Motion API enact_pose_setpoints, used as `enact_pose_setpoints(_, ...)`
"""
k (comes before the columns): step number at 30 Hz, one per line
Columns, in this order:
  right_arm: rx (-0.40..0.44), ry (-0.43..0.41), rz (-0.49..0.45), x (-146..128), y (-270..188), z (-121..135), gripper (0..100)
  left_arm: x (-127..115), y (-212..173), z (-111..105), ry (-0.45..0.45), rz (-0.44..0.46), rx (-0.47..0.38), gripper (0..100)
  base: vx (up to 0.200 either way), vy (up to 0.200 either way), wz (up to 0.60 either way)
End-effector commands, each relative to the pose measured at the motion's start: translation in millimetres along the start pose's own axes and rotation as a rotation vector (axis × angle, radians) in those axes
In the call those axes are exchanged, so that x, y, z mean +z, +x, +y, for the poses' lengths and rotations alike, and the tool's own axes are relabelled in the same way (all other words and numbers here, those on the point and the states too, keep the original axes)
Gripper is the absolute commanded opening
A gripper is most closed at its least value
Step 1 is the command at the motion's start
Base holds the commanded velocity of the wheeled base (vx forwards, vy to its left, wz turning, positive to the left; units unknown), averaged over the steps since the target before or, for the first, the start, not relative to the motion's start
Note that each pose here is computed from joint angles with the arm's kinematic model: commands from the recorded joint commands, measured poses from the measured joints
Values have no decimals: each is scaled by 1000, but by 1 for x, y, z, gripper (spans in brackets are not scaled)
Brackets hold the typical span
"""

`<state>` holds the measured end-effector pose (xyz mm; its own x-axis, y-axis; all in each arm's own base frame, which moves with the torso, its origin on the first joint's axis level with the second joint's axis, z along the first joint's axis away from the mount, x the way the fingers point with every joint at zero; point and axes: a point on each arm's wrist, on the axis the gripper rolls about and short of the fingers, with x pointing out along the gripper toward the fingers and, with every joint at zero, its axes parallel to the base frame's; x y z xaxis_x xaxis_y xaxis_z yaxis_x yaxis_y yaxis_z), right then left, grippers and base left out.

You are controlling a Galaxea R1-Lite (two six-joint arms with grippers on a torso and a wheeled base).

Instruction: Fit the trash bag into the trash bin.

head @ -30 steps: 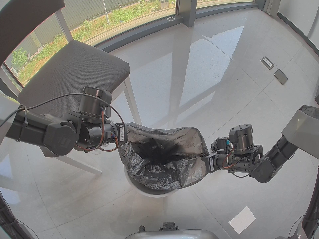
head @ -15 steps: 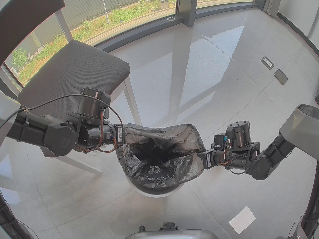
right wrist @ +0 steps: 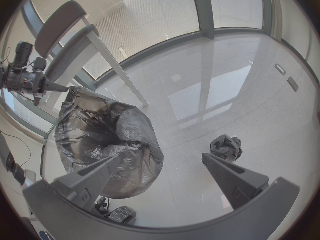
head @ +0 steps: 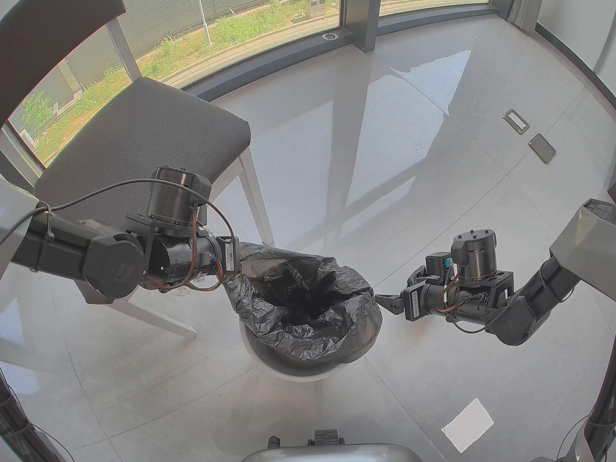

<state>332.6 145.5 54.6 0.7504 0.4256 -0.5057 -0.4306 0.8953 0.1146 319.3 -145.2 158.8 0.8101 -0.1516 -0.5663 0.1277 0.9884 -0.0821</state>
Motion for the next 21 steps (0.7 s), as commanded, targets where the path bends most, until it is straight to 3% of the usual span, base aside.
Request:
enact_pose_setpoints(1, 16, -34, -45, 9, -20, 7, 100, -2, 3, 3, -3, 10, 11, 0, 0, 0, 0)
enact_pose_setpoints(9, 68, -77, -28, -3, -33, 28, 100, -30, -2, 14, 11, 92, 48, 0, 0, 0, 0)
enact_pose_setpoints(21, 133, -129, -6, -13, -44, 52, 100, -28, -28, 10, 19, 52, 26, 0, 0, 0, 0)
